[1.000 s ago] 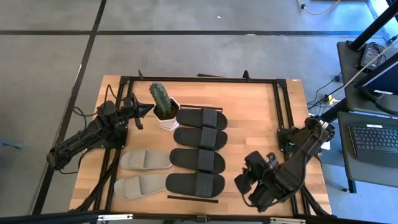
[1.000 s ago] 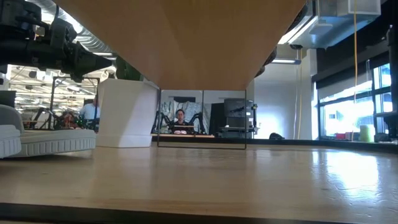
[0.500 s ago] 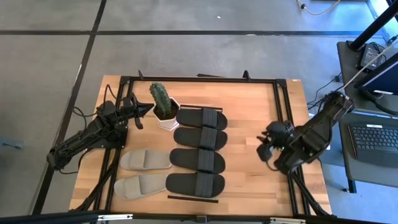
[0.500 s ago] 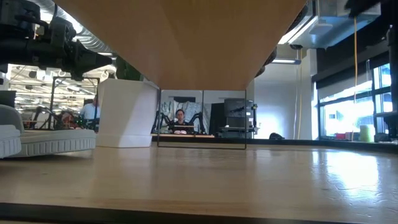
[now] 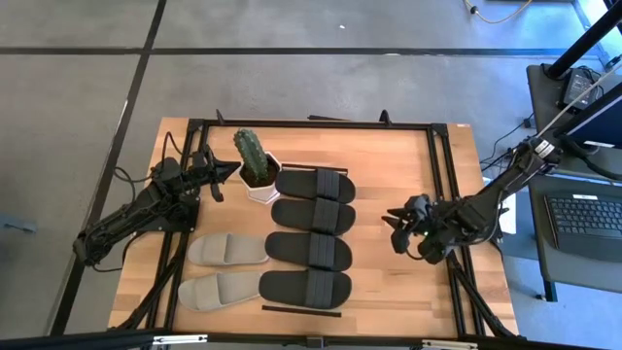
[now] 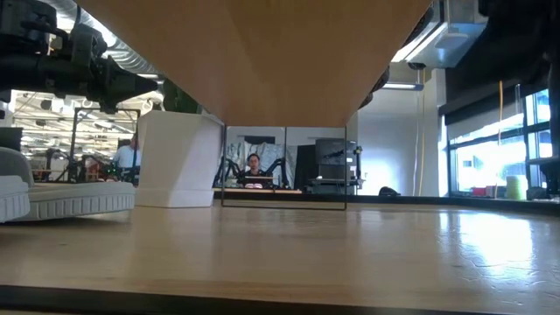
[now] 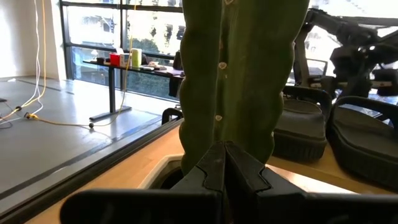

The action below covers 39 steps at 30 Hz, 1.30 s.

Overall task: Pick and place slides into the shelf
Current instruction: Put the gray slide under the shelf

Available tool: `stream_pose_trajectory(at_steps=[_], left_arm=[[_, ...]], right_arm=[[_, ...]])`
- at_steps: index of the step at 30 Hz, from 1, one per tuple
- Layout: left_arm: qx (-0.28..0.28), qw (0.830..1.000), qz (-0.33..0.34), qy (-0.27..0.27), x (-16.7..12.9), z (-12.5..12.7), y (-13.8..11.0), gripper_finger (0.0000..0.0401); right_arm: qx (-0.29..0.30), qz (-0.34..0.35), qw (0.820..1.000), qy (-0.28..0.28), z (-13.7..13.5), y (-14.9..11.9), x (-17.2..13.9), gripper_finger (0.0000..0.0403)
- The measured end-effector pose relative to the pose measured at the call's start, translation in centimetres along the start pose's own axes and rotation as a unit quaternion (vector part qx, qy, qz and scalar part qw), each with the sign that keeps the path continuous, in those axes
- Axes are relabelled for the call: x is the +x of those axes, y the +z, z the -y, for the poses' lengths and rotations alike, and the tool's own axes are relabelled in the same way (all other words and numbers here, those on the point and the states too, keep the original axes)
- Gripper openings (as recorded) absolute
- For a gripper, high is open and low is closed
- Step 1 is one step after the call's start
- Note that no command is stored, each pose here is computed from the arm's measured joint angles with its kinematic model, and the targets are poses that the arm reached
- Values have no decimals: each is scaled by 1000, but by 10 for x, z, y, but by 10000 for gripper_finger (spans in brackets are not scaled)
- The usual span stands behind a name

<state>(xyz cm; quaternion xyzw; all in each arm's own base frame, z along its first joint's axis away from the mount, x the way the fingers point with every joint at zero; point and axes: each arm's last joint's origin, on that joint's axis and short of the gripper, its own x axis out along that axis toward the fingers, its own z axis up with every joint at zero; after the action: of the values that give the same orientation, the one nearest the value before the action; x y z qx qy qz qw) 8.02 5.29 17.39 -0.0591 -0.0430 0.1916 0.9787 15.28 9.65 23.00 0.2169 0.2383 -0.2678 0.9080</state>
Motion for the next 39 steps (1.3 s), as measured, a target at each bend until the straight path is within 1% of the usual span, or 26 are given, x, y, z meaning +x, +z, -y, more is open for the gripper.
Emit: stream_pose_trajectory(at_steps=[2, 7, 10, 16, 19, 24, 28, 31, 35, 39], left_arm=[[0, 1000, 0, 0, 0, 0, 0, 0], [0, 1000, 0, 0, 0, 0, 0, 0], [1, 1000, 0, 0, 0, 0, 0, 0], [1, 1000, 0, 0, 0, 0, 0, 0], [0, 1000, 0, 0, 0, 0, 0, 0], [-2, 1000, 0, 0, 0, 0, 0, 0], [-5, 1000, 1, 2, 0, 0, 0, 2], [-15, 1000, 6, 5, 0, 0, 1, 23], [-15, 1000, 4, -1, 0, 0, 1, 78], [-12, 999, -4, -51, 0, 3, 0, 141]], right_arm=[[0, 5, 1000, -1, 3, -6, 8, 128], [27, 17, 999, -1, 15, -22, 28, 128], [32, 23, 999, -1, 22, -30, 36, 128], [17, 19, 999, -30, 40, -44, 47, 128], [17, 20, 999, -46, 46, -45, 51, 128], [26, 50, 995, -80, 52, -40, 56, 128], [23, 55, 994, -95, 54, -36, 59, 128], [26, 57, 993, -100, 56, -35, 61, 128], [26, 57, 993, -101, 56, -35, 61, 128], [27, 56, 993, -100, 56, -35, 61, 128]])
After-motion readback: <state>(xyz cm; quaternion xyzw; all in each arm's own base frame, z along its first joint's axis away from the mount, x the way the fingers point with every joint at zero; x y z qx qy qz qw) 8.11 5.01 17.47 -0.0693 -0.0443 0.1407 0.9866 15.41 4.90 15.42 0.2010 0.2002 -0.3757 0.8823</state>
